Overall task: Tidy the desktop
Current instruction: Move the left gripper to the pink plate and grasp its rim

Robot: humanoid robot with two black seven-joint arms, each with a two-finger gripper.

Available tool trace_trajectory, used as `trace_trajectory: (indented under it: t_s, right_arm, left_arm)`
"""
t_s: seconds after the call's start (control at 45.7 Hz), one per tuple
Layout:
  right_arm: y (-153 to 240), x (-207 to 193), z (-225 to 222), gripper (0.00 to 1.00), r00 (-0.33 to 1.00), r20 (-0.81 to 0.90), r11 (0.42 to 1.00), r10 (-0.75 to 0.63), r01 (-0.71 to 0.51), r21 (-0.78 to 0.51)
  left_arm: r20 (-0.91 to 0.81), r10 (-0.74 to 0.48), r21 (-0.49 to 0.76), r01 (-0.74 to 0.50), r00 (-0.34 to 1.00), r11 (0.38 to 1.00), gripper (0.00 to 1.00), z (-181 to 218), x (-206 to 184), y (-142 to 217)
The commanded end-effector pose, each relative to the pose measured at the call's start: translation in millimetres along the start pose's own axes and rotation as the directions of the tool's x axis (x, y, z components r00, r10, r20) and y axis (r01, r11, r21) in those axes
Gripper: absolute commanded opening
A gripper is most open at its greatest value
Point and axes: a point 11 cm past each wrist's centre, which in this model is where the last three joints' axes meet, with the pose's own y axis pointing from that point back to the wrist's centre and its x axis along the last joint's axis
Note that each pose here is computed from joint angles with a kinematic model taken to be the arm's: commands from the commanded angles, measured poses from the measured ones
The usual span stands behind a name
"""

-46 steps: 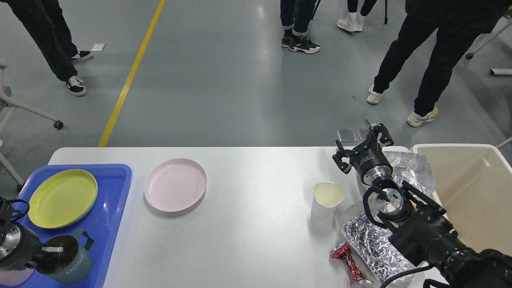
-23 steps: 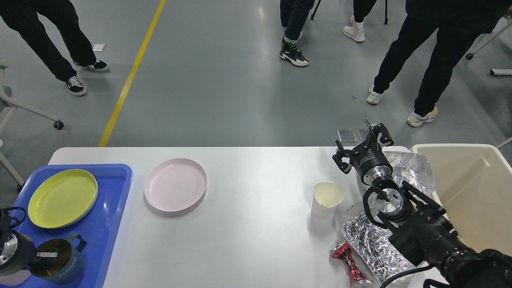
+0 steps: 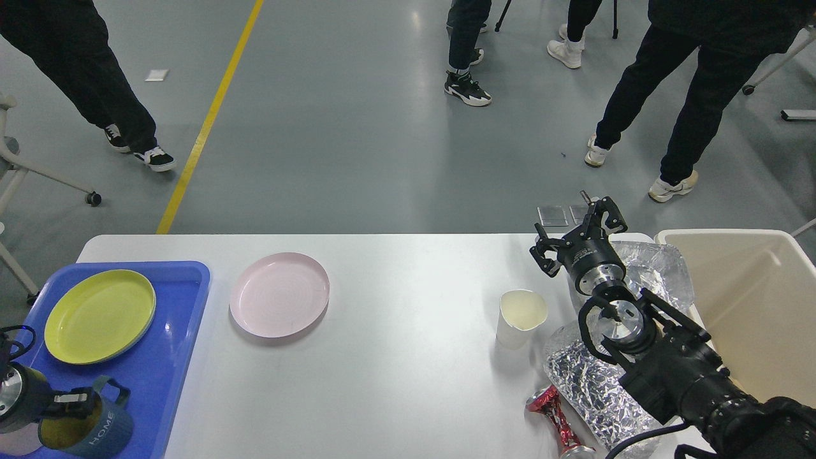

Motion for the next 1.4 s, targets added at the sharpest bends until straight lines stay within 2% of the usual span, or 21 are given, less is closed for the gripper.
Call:
trace_trajectory:
  t_s: [0.0, 0.131, 0.284, 0.416, 0.569, 0.7, 0.787, 0.875, 0.962, 0.984, 1.05, 1.159, 1.378]
  right_arm:
    - [0.0, -0.2, 0.0, 1.00, 1.000, 0.001, 1.000, -0.001, 0.001, 0.000]
    - [0.0, 0.0, 0.0, 1.00, 1.000, 0.000, 1.000, 0.000, 0.000, 0.000]
    - [0.0, -0.2, 0.0, 1.00, 1.000, 0.001, 1.000, -0.001, 0.001, 0.000]
    - [0.0, 0.0, 0.0, 1.00, 1.000, -0.001, 1.000, 0.000, 0.000, 0.000]
    - [0.0, -0.2, 0.0, 1.00, 1.000, 0.001, 1.000, -0.001, 0.001, 0.000]
    - [0.0, 0.0, 0.0, 1.00, 1.000, 0.000, 1.000, 0.000, 0.000, 0.000]
    - [0.0, 0.0, 0.0, 1.00, 1.000, 0.000, 1.000, 0.000, 0.000, 0.000]
    - [0.0, 0.0, 0.0, 1.00, 1.000, -0.001, 1.000, 0.000, 0.000, 0.000]
    - [0.0, -0.2, 0.0, 1.00, 1.000, 0.001, 1.000, -0.001, 0.001, 0.000]
    - [0.0, 0.0, 0.0, 1.00, 1.000, 0.000, 1.000, 0.000, 0.000, 0.000]
    - [0.0, 0.0, 0.0, 1.00, 1.000, 0.000, 1.000, 0.000, 0.000, 0.000]
    - [0.0, 0.0, 0.0, 1.00, 1.000, 0.000, 1.000, 0.000, 0.000, 0.000]
    - [0.0, -0.2, 0.0, 1.00, 1.000, 0.001, 1.000, -0.001, 0.001, 0.000]
  left_arm:
    - [-0.012, 0.013, -0.001, -0.013, 1.000, 1.000, 0.92, -1.5, 9.5, 8.5]
    - [-0.102, -0.029, -0.046, 0.024, 0.994, 0.999, 0.93, -0.6, 29.1, 35.1]
    - [-0.179, -0.126, -0.212, 0.087, 0.976, 0.973, 0.93, 27.7, 66.1, 89.9]
    - [-0.190, -0.219, -0.382, 0.134, 0.957, 0.914, 0.93, 59.5, 89.3, 150.8]
    - [-0.171, -0.319, -0.592, 0.161, 0.932, 0.789, 0.93, 97.8, 103.0, 227.1]
    - [-0.132, -0.263, -0.629, 0.125, 0.956, 0.768, 0.93, 122.0, 112.1, 260.1]
    - [-0.124, -0.275, -0.636, 0.137, 0.954, 0.760, 0.92, 133.7, 112.3, 257.0]
    - [-0.146, -0.307, -0.625, 0.153, 0.940, 0.765, 0.91, 135.7, 105.1, 224.9]
    - [-0.202, -0.224, -0.602, 0.060, 0.953, 0.796, 0.90, 137.6, 102.5, 177.5]
    - [-0.231, -0.159, -0.576, -0.003, 0.960, 0.817, 0.90, 140.2, 98.3, 147.4]
    - [-0.239, -0.079, -0.541, -0.066, 0.968, 0.838, 0.90, 148.3, 90.7, 115.7]
    - [-0.260, 0.008, -0.508, -0.144, 0.966, 0.849, 0.90, 161.2, 77.5, 80.3]
    - [-0.394, 0.115, -0.486, -0.312, 0.912, 0.817, 0.90, 182.4, 65.0, 29.2]
